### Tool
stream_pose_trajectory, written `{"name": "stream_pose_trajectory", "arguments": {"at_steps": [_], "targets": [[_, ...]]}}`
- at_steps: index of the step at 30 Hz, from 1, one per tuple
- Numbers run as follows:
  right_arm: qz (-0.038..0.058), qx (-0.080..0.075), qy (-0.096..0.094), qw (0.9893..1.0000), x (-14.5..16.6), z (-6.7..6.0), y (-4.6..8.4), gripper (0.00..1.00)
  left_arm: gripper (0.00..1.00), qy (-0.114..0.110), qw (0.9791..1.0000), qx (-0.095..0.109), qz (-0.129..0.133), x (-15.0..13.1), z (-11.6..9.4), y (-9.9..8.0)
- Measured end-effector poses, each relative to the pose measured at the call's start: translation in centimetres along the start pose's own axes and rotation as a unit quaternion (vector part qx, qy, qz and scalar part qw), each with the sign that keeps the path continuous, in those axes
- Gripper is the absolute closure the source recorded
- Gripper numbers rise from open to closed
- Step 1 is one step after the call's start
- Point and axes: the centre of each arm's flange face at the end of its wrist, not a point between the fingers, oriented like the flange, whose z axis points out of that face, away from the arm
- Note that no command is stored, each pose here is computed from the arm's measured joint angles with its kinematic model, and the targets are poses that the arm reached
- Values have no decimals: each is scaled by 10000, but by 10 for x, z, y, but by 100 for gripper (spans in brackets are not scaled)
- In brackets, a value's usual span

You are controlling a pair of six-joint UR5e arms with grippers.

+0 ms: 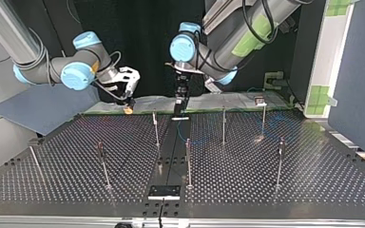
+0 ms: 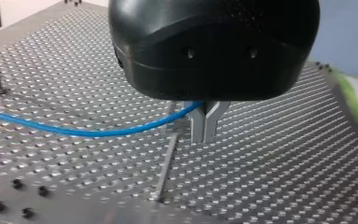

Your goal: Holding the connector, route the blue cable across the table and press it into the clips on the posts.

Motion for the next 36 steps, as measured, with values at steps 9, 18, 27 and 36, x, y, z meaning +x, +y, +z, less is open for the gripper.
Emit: {"name": "stream_pose_trajectory", "arguments": {"at_steps": [9, 18, 27, 36], "targets": [[42, 2, -53, 10000, -15, 13, 7, 100, 100, 208, 9997, 143, -63, 9, -6, 2], [79, -10, -12, 10000, -21, 21, 13, 100, 100, 4, 9991, 308, -288, -14, 14, -10], [102, -31, 55, 9999, -21, 25, 24, 100, 100, 111, 9992, 236, -305, -2, 39, -13], [108, 9, 244, 9996, -14, 29, 33, 100, 100, 15, 9988, 270, -404, -4, 64, -19]]}}
